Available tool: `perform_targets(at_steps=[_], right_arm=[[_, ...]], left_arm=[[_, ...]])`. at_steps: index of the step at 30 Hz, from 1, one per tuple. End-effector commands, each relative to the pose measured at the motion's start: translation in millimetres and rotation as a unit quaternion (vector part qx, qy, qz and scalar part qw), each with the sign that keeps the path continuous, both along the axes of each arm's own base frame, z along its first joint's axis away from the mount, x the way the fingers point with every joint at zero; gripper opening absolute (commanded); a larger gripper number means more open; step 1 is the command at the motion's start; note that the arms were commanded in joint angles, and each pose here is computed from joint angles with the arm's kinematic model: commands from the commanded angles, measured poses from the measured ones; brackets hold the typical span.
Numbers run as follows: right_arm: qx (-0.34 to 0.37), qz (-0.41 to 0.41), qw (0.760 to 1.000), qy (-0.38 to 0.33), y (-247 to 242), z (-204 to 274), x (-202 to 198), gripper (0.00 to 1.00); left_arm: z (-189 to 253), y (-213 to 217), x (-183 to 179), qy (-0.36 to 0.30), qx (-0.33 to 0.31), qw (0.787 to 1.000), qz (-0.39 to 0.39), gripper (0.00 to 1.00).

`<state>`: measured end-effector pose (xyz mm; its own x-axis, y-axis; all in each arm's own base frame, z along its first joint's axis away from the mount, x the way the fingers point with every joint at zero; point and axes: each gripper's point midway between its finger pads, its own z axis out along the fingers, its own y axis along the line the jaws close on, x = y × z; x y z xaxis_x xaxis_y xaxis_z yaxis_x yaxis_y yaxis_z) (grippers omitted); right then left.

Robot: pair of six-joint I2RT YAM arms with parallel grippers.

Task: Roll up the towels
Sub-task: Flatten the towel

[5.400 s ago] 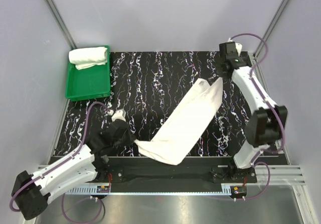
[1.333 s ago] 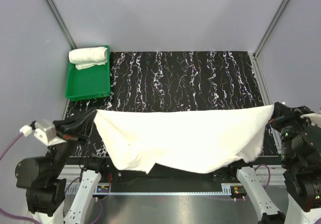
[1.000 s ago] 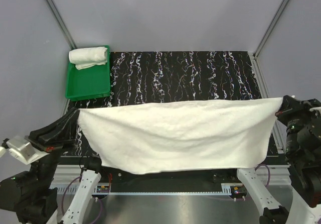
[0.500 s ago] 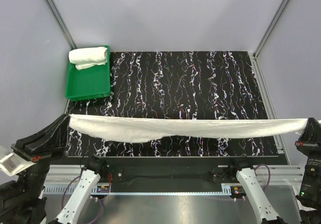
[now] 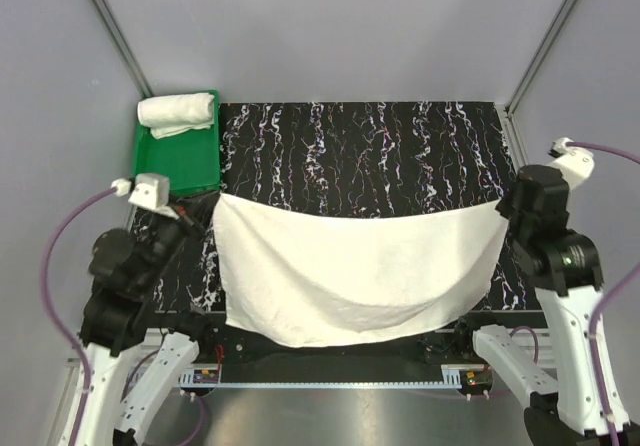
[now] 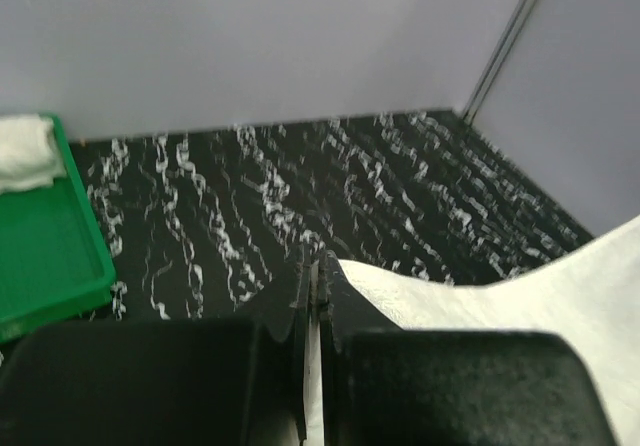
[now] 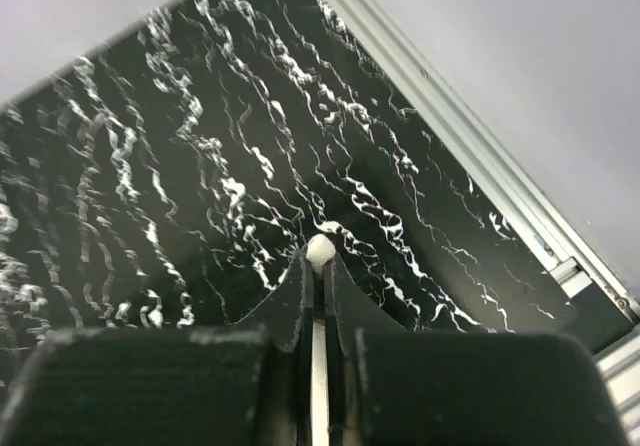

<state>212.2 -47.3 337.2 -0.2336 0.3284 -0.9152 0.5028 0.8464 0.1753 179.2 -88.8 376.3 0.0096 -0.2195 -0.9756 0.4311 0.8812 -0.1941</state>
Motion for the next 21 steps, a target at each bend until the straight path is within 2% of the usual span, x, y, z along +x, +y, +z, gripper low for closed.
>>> perform_targets(at_steps=[1,4,6,7,8,9,10,11,12,14,15,16,17,18,19,21], right_arm=[[0.004,-0.008,0.999,-0.041,5.3,5.7,43.2,0.00],[-0.011,-0.015,1.000,-0.003,7.4,-23.3,80.9,0.00],[-0.010,-0.027,1.000,-0.006,0.8,-30.7,105.8,0.00],[0.003,-0.018,1.000,0.020,1.5,-52.0,124.7,0.00],[0.021,-0.035,0.999,0.009,-12.4,-56.1,139.1,0.00],[0.033,-0.031,0.998,0.033,-12.0,-79.3,157.4,0.00],[0.048,-0.032,0.998,0.036,-19.7,-87.8,168.4,0.00],[0.048,-0.034,0.998,0.026,-24.0,-90.5,184.4,0.00],[0.047,-0.036,0.998,0.031,-25.5,-97.6,195.4,0.00],[0.045,-0.033,0.997,0.057,-27.1,-120.7,228.4,0.00],[0.046,-0.033,0.995,0.088,-27.4,-148.1,243.4,0.00],[0.046,-0.029,0.995,0.080,-27.3,-140.8,258.7,0.00],[0.045,-0.028,0.995,0.086,-27.6,-146.7,268.4,0.00],[0.044,-0.026,0.993,0.110,-27.8,-169.6,279.0,0.00],[0.038,-0.024,0.994,0.102,-29.7,-162.8,291.4,0.00],[0.031,-0.029,0.991,0.124,-33.8,-185.8,304.5,0.00]], left_arm=[[-10.3,-4.7,47.2,0.017,-0.003,0.999,0.027,0.00],[-34.6,-15.9,90.4,0.055,0.005,0.998,0.033,0.00],[-49.2,-23.1,123.6,0.071,0.008,0.997,0.041,0.00],[-56.5,-24.5,135.8,0.080,0.011,0.996,0.046,0.00],[-63.5,-25.8,147.5,0.089,0.014,0.995,0.051,0.00],[-83.6,-29.9,169.1,0.114,0.022,0.992,0.054,0.00],[-84.2,-33.2,180.4,0.115,0.020,0.992,0.054,0.00],[-86.1,-34.7,193.0,0.112,0.018,0.992,0.056,0.00],[-110.1,-39.1,210.0,0.140,0.027,0.988,0.056,0.00],[-116.5,-39.1,233.1,0.146,0.027,0.986,0.070,0.00],[-140.4,-37.5,251.5,0.173,0.033,0.981,0.080,0.00],[-134.8,-37.4,265.6,0.170,0.030,0.981,0.085,0.00],[-142.1,-33.8,277.1,0.180,0.030,0.979,0.092,0.00],[-167.8,-33.0,292.0,0.208,0.039,0.973,0.096,0.00],[-159.8,-35.0,305.6,0.201,0.036,0.974,0.094,0.00],[-188.4,-32.1,326.7,0.231,0.046,0.967,0.098,0.00]])
